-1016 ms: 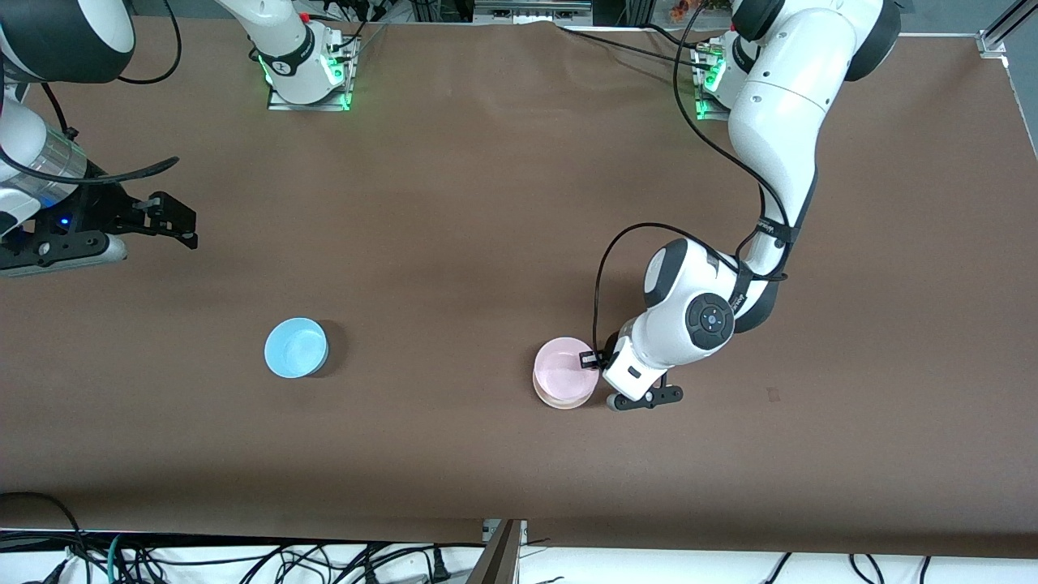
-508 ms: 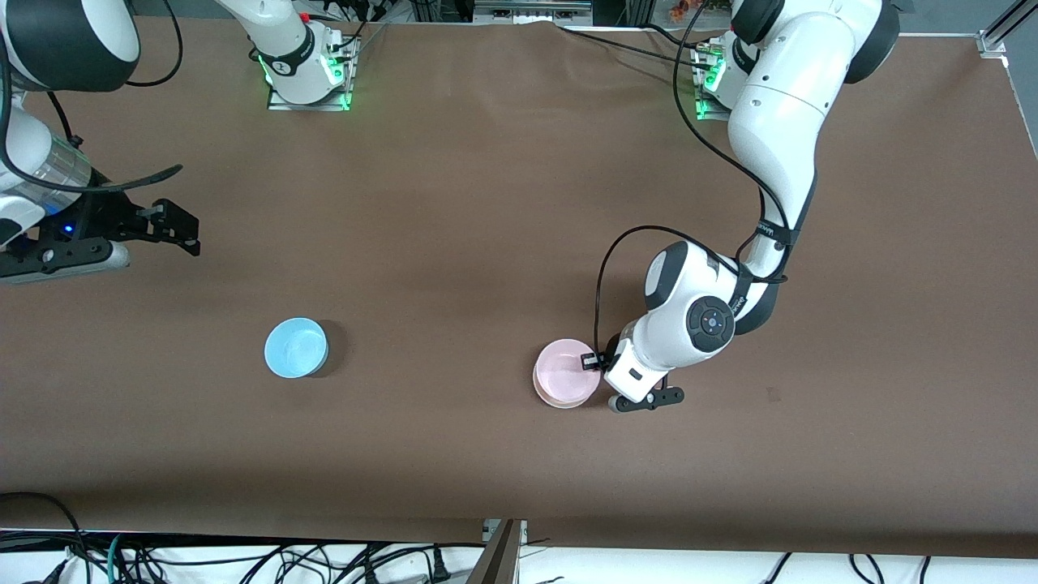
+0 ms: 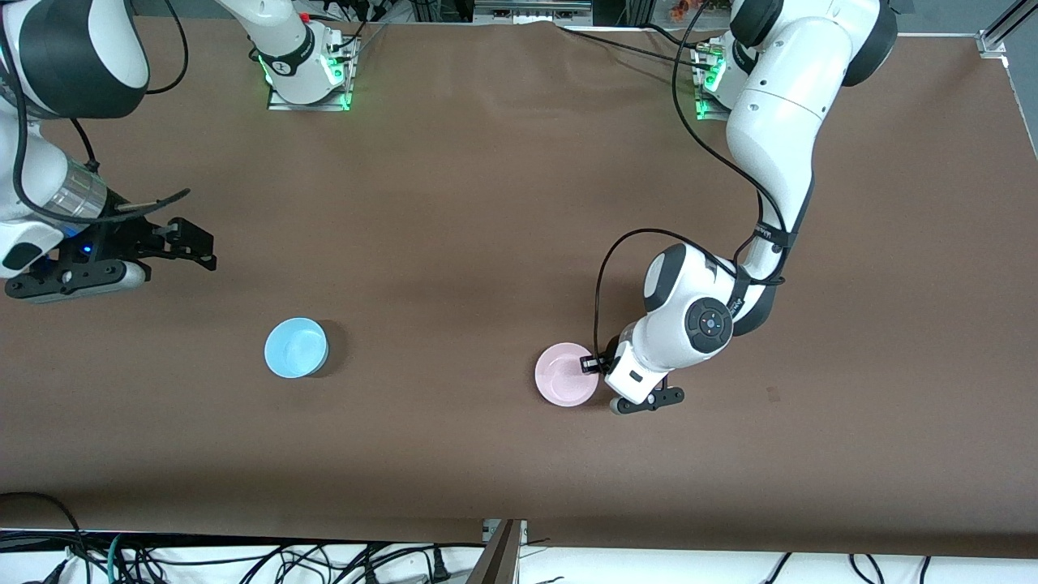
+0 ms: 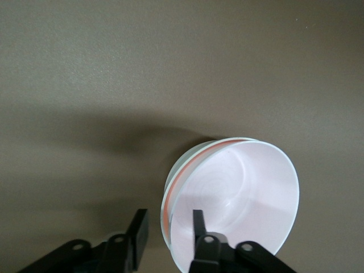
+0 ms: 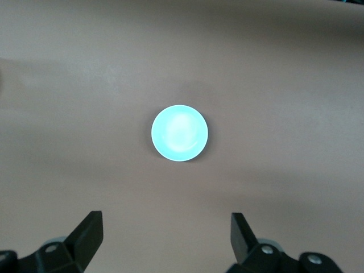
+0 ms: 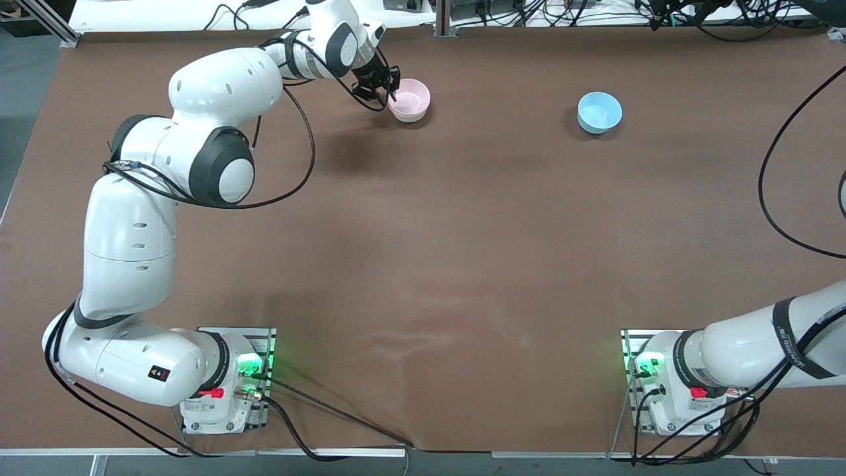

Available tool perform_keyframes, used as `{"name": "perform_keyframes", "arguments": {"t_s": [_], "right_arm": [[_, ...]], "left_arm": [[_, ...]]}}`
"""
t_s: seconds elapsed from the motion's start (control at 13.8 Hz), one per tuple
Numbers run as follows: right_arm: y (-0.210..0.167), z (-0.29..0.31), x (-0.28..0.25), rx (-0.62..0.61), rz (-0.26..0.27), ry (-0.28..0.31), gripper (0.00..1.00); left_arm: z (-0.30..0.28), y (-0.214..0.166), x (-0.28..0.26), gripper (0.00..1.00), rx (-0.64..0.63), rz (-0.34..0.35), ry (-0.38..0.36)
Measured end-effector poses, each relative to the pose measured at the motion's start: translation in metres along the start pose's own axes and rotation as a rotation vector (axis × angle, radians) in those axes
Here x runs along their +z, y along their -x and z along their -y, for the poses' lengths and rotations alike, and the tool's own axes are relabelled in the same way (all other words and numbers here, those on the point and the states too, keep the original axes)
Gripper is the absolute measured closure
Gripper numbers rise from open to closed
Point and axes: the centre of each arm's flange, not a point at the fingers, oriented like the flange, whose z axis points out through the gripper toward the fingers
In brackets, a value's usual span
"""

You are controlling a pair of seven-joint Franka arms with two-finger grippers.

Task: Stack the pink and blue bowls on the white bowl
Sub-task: 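Reach the right gripper to the blue bowl while the left gripper holds, then grasp the blue bowl rim with the right gripper while the left gripper withdraws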

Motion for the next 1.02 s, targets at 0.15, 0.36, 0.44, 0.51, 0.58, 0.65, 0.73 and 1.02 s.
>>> {"name": "perform_keyframes", "arguments": {"t_s": [0.15,0.36,0.44,0.51,0.58,0.65,0.73,1.02], "right_arm": [[-0.003,0.0,0.01,0.0,0.013,-0.003,0.0],[-0.011,0.001,0.039,-0.005,0.044,-0.006,0.0],[-0.017,-0.001,0.052,-0.004,0.045,-0.004,0.0],[-0.023,-0.004,0.072,-0.001,0.046,-0.003,0.0],[-0.031,-0.007,0.098,0.002,0.047,-0.002,0.0],[-0.04,-0.011,0.133,0.007,0.042,-0.002,0.0],[-0.049,-0.015,0.17,0.006,0.029,-0.001,0.0],[-0.062,-0.026,0.273,-0.045,0.005,0.002,0.0]], "left_arm": [[-0.001,-0.004,-0.007,0.35,-0.01,-0.01,0.007],[0.005,-0.01,-0.013,0.04,-0.021,-0.008,0.006],[0.008,-0.012,-0.014,0.0,-0.026,-0.006,0.003],[0.011,-0.014,-0.014,0.0,-0.029,-0.006,0.0],[0.014,-0.016,-0.014,0.0,-0.03,-0.008,-0.008],[0.018,-0.017,-0.014,0.0,-0.025,-0.013,-0.022],[0.02,-0.018,-0.013,0.0,-0.018,-0.017,-0.036],[0.025,-0.017,-0.007,0.0,0.009,-0.012,-0.059]]}}
